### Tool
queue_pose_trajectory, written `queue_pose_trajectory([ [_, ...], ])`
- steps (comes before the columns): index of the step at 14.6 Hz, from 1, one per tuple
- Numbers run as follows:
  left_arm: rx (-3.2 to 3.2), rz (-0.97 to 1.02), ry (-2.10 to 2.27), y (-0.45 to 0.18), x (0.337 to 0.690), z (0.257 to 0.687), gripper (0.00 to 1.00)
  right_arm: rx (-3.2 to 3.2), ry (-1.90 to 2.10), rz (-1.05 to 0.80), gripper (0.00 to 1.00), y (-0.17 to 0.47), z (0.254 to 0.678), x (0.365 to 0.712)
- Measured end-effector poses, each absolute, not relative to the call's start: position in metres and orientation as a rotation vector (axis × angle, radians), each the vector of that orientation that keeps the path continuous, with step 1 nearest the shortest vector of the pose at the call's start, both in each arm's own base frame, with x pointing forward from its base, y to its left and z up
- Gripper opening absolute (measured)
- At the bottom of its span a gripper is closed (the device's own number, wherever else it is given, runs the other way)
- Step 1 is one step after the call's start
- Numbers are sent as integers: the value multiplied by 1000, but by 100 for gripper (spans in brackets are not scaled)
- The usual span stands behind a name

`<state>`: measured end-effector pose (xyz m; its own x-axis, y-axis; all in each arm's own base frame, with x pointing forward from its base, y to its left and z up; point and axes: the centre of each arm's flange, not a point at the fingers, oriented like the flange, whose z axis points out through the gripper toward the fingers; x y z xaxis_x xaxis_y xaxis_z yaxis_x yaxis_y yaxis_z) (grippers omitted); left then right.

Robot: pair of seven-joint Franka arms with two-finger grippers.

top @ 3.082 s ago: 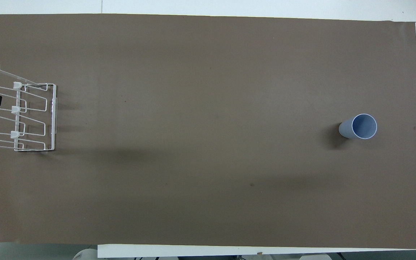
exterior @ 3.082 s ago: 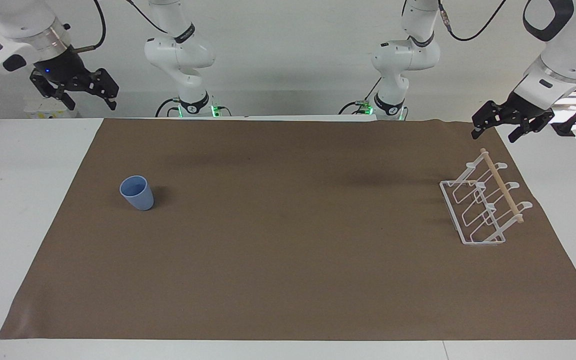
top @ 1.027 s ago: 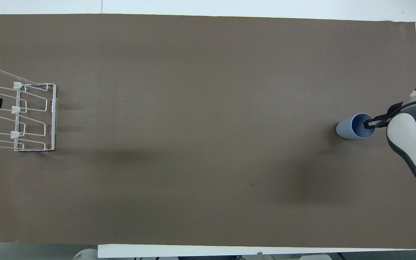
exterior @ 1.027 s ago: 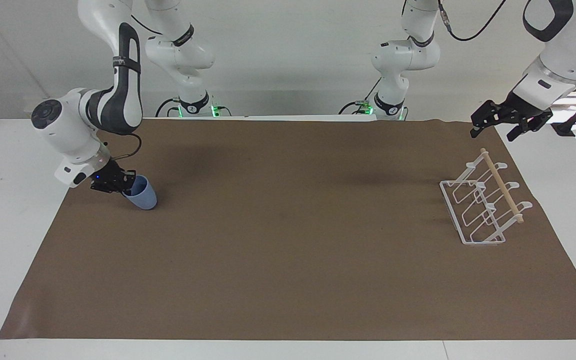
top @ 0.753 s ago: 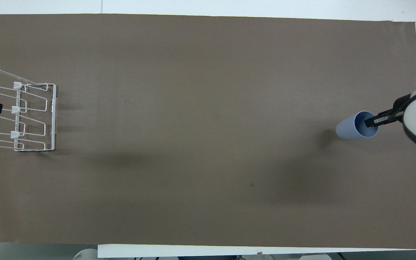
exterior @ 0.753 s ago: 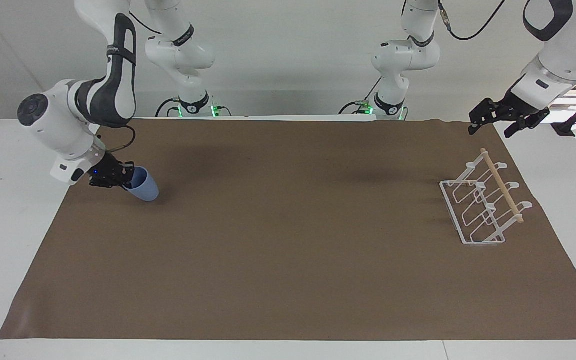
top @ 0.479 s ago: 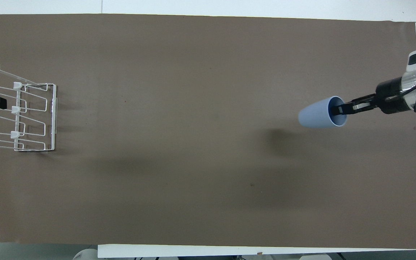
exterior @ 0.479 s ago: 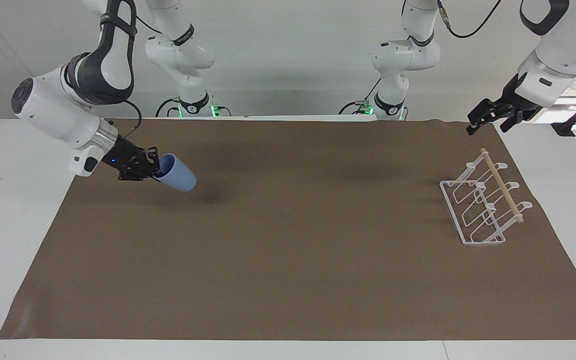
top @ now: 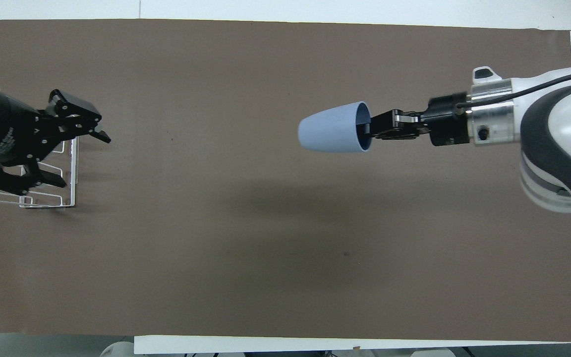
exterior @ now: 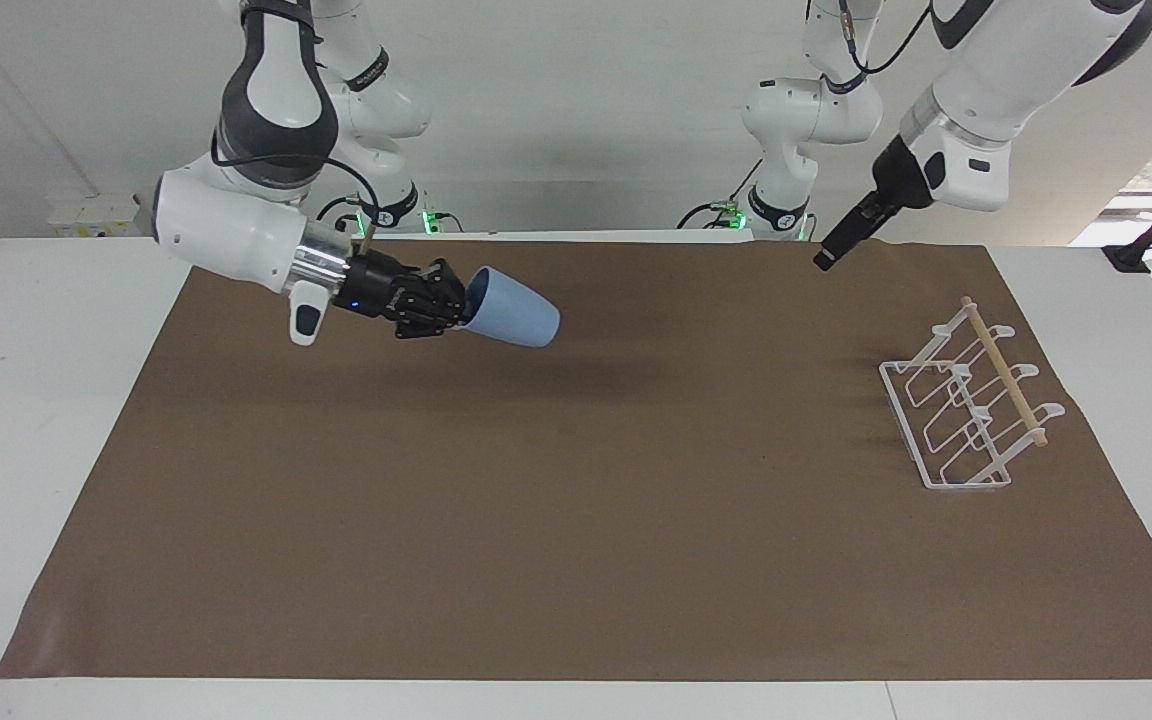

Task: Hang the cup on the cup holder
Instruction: 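Lift the cup with the right gripper while the left gripper approaches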

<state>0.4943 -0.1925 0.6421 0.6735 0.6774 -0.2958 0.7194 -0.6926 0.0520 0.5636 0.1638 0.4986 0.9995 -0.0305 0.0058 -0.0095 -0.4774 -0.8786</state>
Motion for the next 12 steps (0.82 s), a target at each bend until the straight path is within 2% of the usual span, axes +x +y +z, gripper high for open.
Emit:
queue_pose_trajectory([
  [5, 2339, -558, 1568, -247, 482, 652, 100, -2030, 153, 22, 4, 250, 504, 545],
  [12, 2017, -563, 1806, -266, 496, 644, 100, -1965, 218, 88, 4, 269, 506, 538],
])
